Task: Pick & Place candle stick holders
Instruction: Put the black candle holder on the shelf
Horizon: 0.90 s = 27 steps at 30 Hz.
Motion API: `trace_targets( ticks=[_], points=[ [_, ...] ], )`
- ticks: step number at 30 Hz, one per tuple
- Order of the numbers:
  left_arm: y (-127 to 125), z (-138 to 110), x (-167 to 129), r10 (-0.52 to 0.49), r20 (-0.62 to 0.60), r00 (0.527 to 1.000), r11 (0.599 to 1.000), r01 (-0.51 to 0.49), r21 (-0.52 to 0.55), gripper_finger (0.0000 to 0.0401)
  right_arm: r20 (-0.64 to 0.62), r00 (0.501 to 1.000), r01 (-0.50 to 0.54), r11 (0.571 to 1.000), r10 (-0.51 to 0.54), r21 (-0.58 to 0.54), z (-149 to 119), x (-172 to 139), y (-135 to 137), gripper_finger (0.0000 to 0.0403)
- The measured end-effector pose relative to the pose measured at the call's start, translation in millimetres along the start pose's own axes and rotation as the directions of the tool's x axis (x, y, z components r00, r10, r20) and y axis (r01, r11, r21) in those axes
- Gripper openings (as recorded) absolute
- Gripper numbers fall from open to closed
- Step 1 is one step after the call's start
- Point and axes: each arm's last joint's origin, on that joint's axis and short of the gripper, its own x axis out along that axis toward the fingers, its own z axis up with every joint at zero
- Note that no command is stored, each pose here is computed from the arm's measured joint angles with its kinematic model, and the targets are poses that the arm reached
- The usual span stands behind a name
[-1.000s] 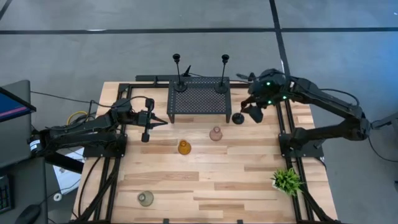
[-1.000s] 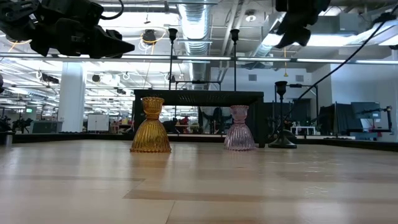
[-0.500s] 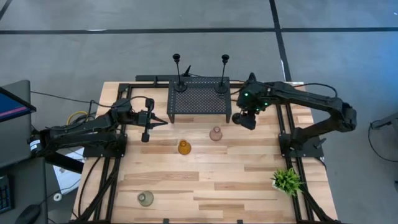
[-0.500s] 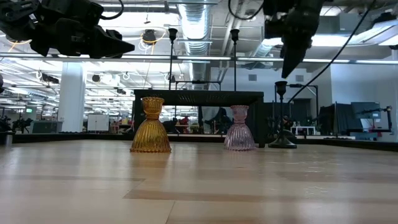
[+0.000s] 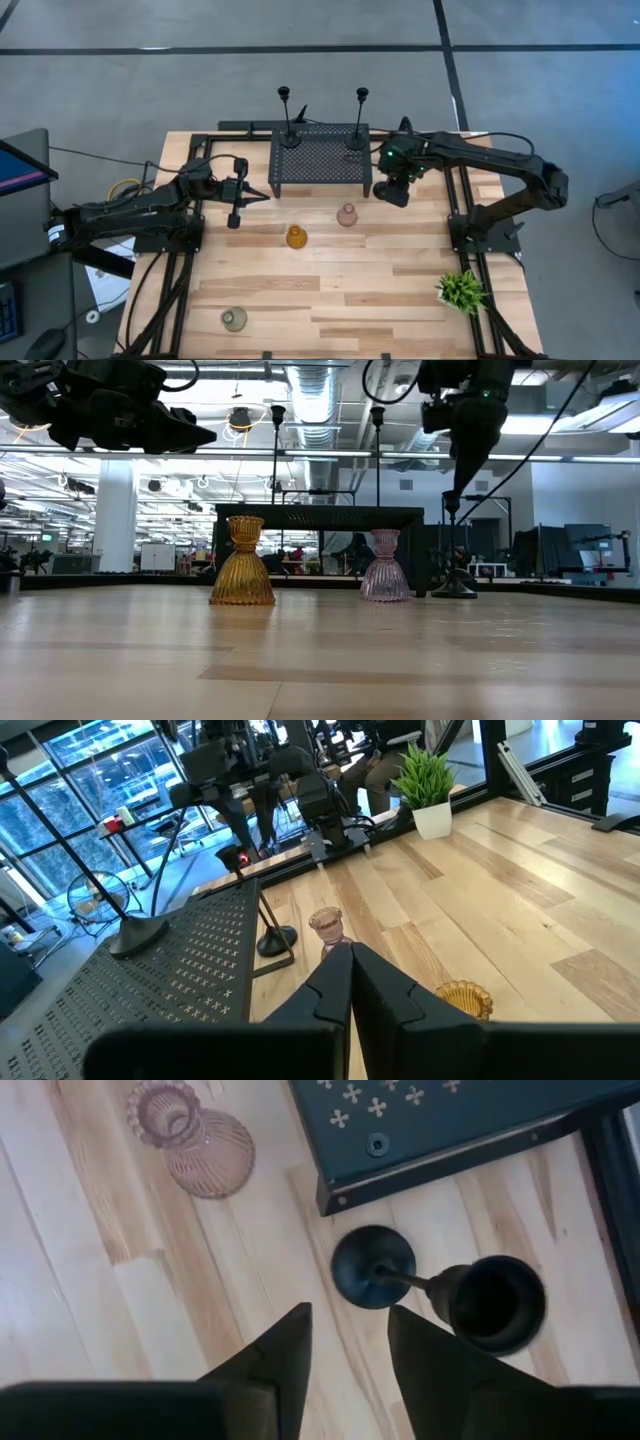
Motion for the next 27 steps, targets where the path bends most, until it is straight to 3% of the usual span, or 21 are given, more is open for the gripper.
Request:
trace_targets(
  ticks=[13,27],
  points=[
    [2,-1,0,0.067,-0.04,0.997,0.998,-0.067,-0.001,0.0007,0.107,0.967,0.235,0.972,-0.231,-0.021,0,-17,-7,0.0133],
    [2,-2,0,0.066,-0.043,0.997,0.998,-0.066,-0.002,0.0006,-0.026,0.98,0.195,0.978,-0.198,-0.077,10,17,-6,0.0159]
  ],
)
